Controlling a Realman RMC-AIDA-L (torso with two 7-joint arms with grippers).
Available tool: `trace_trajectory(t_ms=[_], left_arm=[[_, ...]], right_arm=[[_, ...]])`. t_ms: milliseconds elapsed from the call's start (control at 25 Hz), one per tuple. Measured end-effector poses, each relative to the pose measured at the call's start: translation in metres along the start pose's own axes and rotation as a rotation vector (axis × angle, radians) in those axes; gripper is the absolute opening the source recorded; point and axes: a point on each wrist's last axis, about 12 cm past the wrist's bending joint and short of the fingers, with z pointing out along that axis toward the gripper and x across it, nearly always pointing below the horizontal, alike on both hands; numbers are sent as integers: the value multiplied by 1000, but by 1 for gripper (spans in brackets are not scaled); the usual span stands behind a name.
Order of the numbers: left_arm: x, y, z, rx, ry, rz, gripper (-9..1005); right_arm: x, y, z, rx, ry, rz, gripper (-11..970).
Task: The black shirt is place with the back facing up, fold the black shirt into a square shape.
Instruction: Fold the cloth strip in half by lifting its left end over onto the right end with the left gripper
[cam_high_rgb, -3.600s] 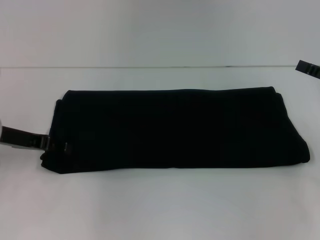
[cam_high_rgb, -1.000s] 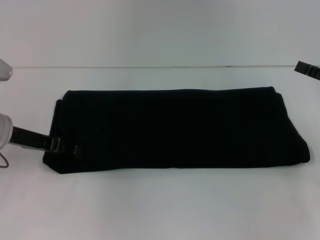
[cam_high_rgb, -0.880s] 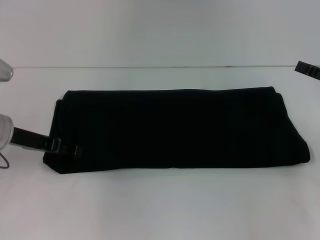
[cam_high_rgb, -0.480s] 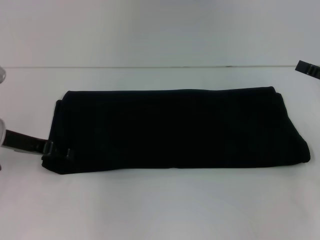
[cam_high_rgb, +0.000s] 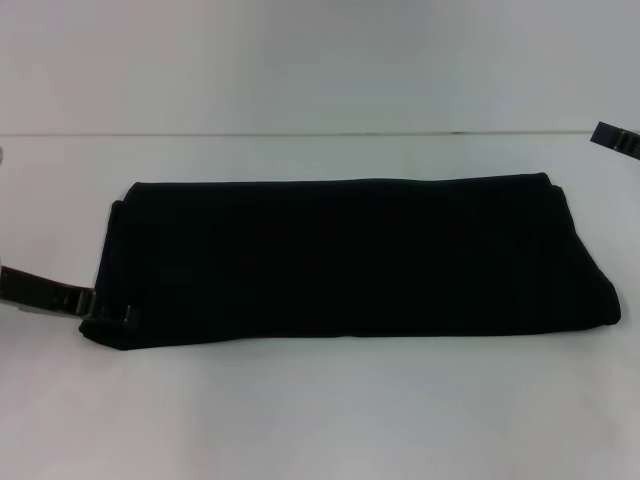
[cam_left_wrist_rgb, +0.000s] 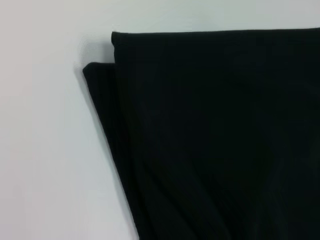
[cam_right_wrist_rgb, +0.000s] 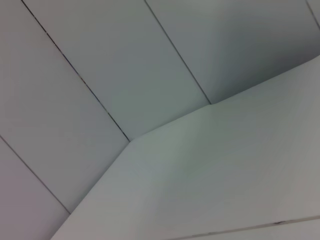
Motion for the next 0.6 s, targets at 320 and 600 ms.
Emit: trace_trajectory(t_ms=[320, 600], left_arm=[[-2, -6, 4, 19, 12, 15, 631], [-7, -11, 6, 30, 8, 36, 630]], right_arm=[[0, 0, 0, -1, 0, -2, 729], [0, 0, -1, 0, 0, -2, 729]])
